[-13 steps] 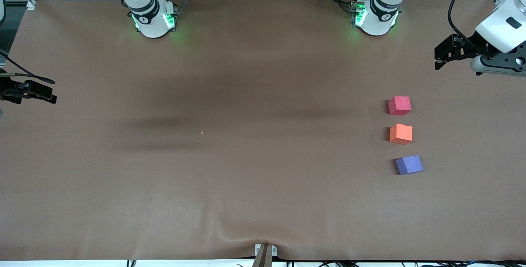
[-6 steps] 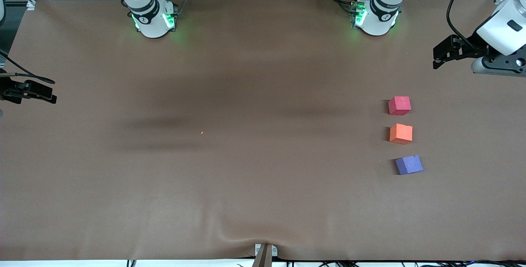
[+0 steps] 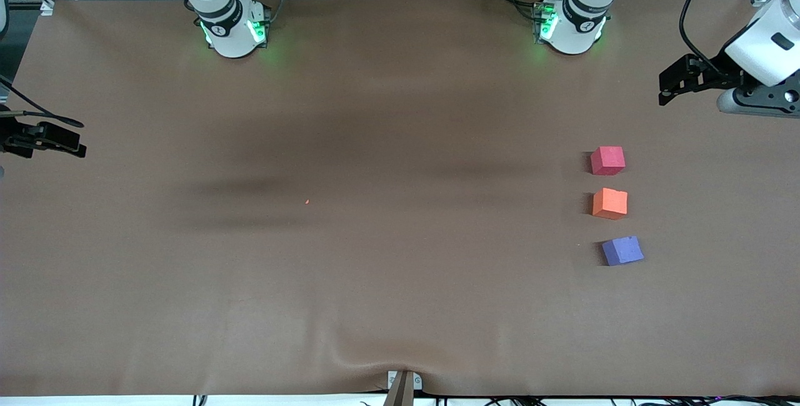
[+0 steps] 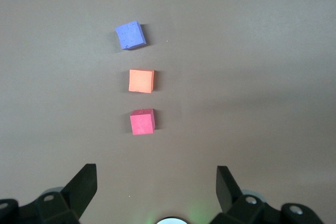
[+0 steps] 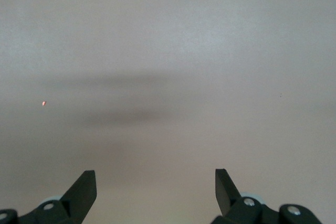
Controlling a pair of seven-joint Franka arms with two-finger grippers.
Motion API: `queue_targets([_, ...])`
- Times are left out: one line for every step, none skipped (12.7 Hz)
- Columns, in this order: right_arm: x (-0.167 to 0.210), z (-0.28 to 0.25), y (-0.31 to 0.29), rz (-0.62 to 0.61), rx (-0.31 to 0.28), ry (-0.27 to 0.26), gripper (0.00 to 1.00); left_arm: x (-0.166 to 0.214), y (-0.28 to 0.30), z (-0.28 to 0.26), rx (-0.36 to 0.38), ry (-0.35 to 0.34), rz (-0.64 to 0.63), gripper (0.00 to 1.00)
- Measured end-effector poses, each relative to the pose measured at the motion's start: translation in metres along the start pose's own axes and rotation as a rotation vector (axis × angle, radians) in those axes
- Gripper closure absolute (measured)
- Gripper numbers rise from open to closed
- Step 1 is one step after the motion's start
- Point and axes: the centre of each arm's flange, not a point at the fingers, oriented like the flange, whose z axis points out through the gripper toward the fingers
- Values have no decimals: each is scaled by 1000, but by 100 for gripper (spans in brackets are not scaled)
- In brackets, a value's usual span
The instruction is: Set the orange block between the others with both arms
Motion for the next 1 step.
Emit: queue_targets([0,0,0,0,0,0,0,0,0,0,0,0,0,0])
